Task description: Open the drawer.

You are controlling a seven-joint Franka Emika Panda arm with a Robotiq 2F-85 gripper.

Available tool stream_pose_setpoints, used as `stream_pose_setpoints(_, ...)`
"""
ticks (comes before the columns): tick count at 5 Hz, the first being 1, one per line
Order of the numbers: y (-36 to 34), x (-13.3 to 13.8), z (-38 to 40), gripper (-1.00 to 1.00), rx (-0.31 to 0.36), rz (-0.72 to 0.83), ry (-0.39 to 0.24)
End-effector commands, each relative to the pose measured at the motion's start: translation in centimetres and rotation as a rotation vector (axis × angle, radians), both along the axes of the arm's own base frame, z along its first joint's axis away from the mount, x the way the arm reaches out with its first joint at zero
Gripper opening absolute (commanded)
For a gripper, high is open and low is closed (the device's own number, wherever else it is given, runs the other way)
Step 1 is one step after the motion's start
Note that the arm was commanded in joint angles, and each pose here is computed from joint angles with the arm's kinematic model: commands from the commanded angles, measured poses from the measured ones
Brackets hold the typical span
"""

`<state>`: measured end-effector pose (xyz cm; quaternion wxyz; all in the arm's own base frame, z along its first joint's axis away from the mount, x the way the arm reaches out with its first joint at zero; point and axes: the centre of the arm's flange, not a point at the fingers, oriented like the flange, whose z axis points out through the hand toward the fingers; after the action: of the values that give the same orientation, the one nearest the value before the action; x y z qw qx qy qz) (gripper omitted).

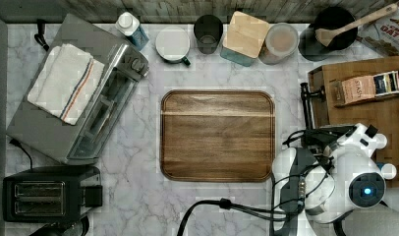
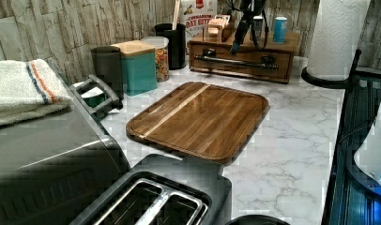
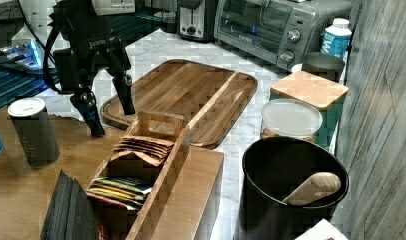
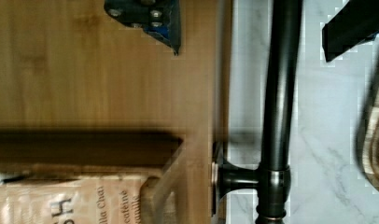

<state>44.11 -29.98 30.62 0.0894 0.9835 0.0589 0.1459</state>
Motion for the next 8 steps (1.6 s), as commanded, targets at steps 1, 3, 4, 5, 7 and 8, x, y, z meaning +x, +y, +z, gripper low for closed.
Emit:
stream_pose_setpoints(1, 5.2, -2.5, -3.1, 1.0, 0.085, 0.001, 0.107)
stream_pose_setpoints(3, 6.7, -2.2, -5.2, 1.0, 0.132, -0.027, 0.122)
stream_pose_setpoints(4, 8.1, -2.2, -5.5, 1.0, 0.179, -0.057, 0.135)
stream_pose_setpoints(5, 10.8, -2.3, -4.6, 1.0, 0.22, -0.113, 0.17)
stream_pose_setpoints(7, 16.6, -2.2, -2.5, 1.0, 0.263, -0.154, 0.168)
stream_pose_setpoints(8, 19.1, -2.1, -0.2, 1.0, 0.265, -0.174, 0.197)
